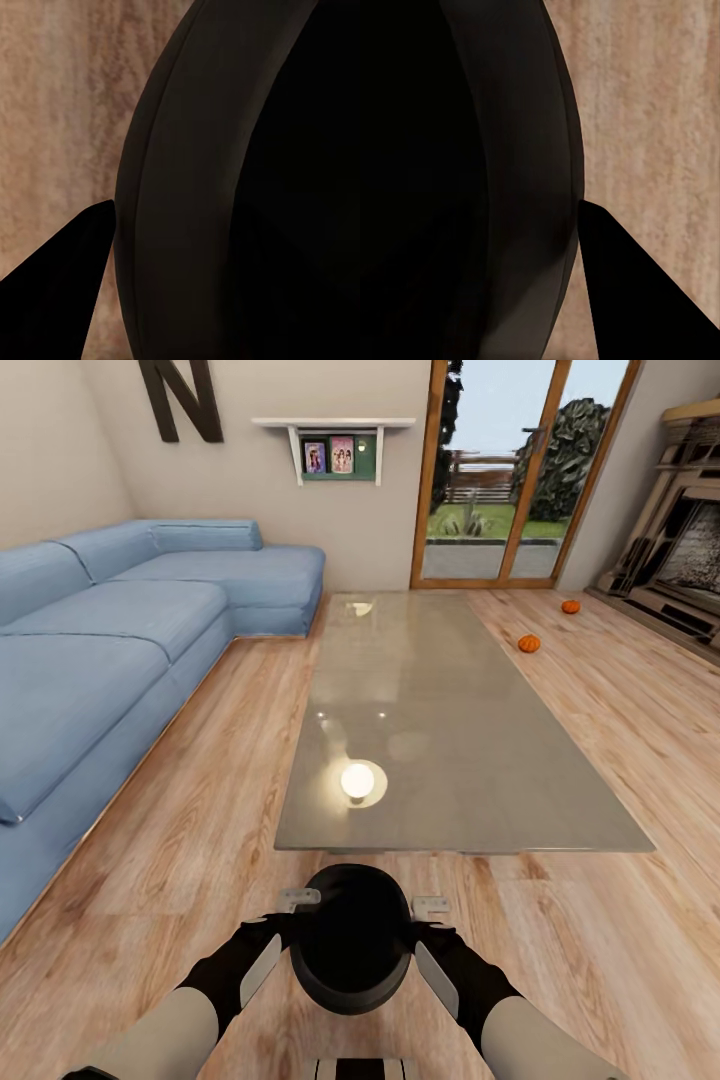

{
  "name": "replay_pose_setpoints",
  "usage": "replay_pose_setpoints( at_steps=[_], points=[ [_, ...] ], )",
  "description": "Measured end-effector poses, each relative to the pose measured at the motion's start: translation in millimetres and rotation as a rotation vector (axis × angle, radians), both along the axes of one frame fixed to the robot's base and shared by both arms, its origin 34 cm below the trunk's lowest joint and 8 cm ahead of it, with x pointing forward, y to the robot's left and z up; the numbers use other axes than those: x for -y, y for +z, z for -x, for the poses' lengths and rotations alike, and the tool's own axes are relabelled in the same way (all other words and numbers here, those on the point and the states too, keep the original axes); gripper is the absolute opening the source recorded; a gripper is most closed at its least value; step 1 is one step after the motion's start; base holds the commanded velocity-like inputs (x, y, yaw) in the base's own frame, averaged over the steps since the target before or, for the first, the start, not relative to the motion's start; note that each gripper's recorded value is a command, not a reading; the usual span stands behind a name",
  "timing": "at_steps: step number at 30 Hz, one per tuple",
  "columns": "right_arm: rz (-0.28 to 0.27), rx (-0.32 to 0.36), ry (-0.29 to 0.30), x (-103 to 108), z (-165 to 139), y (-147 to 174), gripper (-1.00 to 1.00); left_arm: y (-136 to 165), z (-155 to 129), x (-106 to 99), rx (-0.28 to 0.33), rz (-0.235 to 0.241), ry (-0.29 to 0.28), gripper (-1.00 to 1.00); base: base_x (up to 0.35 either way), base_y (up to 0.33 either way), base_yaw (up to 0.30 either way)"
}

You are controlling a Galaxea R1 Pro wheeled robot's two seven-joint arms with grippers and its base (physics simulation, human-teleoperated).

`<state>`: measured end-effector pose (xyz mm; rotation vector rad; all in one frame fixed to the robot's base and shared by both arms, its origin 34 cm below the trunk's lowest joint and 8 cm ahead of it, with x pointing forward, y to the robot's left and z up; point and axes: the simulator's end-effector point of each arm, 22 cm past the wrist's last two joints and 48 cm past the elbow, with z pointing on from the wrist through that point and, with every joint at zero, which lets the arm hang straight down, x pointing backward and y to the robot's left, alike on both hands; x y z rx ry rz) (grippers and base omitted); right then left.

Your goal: Place each of the two pumpkins and all three candles from the living room inside a cabinet in the living room (use any cabinet), then make sure every cabinet is closed, and position the cauldron so it is next to a table in the living room.

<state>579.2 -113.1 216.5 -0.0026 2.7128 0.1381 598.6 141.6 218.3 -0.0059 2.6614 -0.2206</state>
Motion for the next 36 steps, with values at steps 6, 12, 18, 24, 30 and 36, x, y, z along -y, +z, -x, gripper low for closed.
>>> replay_pose_setpoints(
  at_steps=[6,12,18,24,30,36],
  points=[
    [0.000,-0.009,0.000,0.1,2.4,-4.4,-1.00,-4.5,2.4,0.1,-0.008,0.000,0.000,-1.00,0.000,0.000,0.000],
    [0.011,-0.025,-0.008,-1.7,0.9,-7.0,-1.00,-9.8,1.0,-2.0,-0.023,0.007,0.001,-1.00,0.000,0.000,0.000],
    [0.018,-0.042,-0.006,-2.4,-2.5,-7.8,-1.00,-11.9,-2.5,-2.9,-0.039,0.007,-0.006,-1.00,0.000,0.000,0.000],
    [0.015,-0.032,-0.008,-2.3,-0.4,-7.2,-1.00,-10.8,-0.2,-2.8,-0.030,0.008,-0.001,-1.00,0.000,0.000,0.000],
    [0.016,-0.036,-0.007,-2.3,-1.2,-7.4,-1.00,-11.2,-1.1,-2.8,-0.033,0.007,-0.003,-1.00,0.000,0.000,0.000],
    [0.015,-0.035,-0.008,-2.3,-1.1,-7.4,-1.00,-11.2,-1.0,-2.8,-0.033,0.007,-0.003,-1.00,0.000,0.000,0.000]
  ],
)
